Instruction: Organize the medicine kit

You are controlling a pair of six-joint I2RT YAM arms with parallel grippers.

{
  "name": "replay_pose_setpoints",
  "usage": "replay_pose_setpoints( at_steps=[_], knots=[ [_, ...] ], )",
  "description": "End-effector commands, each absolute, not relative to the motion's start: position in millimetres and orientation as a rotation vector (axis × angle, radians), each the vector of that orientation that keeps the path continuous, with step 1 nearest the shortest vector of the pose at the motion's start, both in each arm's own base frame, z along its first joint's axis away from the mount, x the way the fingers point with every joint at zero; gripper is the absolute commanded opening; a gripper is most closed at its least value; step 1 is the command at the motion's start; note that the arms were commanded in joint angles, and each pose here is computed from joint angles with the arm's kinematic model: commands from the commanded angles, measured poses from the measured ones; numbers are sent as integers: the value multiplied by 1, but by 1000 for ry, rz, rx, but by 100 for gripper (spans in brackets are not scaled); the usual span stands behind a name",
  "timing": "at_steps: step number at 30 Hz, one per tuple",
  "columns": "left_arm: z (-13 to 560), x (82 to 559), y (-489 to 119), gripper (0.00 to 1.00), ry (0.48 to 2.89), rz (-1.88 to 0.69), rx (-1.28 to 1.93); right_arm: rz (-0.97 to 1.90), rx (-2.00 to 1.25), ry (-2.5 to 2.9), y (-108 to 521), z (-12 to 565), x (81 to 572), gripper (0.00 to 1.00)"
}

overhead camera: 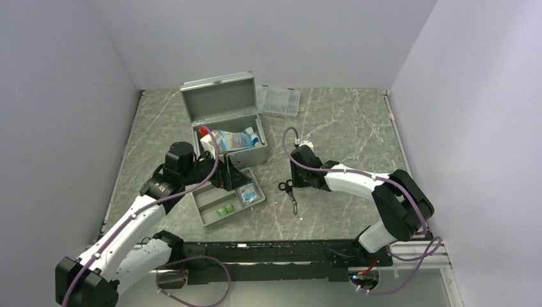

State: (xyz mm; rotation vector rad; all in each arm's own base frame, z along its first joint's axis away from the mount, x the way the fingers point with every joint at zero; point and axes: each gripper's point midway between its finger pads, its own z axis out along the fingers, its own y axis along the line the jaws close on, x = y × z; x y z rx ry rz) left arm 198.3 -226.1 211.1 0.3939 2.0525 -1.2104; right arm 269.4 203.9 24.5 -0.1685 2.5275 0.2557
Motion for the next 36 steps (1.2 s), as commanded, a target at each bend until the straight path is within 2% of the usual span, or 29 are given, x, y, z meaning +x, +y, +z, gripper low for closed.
replay_pose_setpoints(
  at_steps=[1,16,25,31,34,36],
  knots=[
    [218,197,-229,99,2014,-1225,433,322,-141,2455,218,48,286,33],
    [217,196,-229,99,2019,-1227,434,300,-174,2530,223,16,284,31],
    [219,198,-230,99,2020,-1231,433,190,-190,2536,209,11,279,15],
    [219,199,-231,99,2018,-1238,427,129,-203,2526,202,13,276,8],
    [217,199,-232,99,2023,-1241,422,114,-207,2522,201,12,275,0],
    [216,199,-232,99,2026,-1244,421,116,-212,2518,202,11,274,0]
  ],
)
